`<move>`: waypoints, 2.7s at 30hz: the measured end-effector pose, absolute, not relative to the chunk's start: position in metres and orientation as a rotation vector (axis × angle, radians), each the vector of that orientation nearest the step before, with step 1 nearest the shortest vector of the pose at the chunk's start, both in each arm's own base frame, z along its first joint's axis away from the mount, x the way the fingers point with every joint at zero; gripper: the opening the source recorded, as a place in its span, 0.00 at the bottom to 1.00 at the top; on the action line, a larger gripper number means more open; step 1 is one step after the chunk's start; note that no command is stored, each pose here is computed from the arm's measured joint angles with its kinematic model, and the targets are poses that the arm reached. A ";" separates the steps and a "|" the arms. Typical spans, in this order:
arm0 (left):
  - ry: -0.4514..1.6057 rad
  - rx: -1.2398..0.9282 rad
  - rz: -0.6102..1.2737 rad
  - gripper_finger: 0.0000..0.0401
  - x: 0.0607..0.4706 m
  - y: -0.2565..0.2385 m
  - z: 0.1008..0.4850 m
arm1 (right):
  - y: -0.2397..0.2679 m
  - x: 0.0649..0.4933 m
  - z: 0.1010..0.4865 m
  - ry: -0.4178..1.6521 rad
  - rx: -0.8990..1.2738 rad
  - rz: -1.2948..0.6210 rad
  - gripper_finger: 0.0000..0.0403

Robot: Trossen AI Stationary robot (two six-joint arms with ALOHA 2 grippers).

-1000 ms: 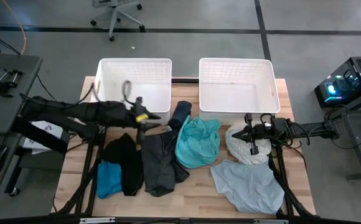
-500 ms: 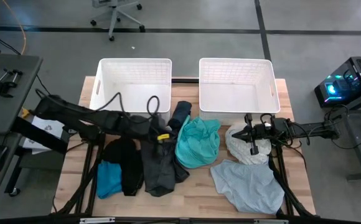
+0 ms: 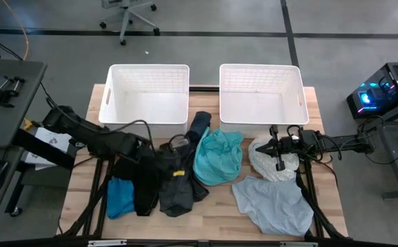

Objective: Sort clothes
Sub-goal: Put the gray short into the left white laundry bin

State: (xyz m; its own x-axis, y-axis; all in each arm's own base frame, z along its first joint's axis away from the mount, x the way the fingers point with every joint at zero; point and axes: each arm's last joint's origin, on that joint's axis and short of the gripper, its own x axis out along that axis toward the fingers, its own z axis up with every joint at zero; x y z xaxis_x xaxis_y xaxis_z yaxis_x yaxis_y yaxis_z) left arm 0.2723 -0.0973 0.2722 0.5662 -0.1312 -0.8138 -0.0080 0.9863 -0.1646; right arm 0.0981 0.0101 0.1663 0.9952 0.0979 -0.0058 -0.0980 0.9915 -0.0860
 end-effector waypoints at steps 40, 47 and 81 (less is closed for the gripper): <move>0.606 -1.166 0.626 0.61 0.228 -0.049 0.115 | 0.010 0.098 0.166 0.002 -0.086 0.099 0.00; 0.485 -1.125 0.429 0.48 0.227 -0.048 0.112 | 0.010 0.098 0.166 0.002 -0.086 0.099 0.00; -0.095 -0.483 0.213 0.03 0.232 -0.002 0.473 | 0.010 0.098 0.166 0.002 -0.086 0.099 0.00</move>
State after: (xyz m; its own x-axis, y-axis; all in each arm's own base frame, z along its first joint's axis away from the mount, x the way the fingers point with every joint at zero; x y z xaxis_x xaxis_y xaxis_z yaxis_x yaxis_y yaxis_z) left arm 0.2317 -0.0019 0.4732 0.9735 0.2251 0.0406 -0.1801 0.8639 -0.4704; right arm 0.0982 0.0101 0.1663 0.9951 0.0983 -0.0060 -0.0984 0.9914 -0.0860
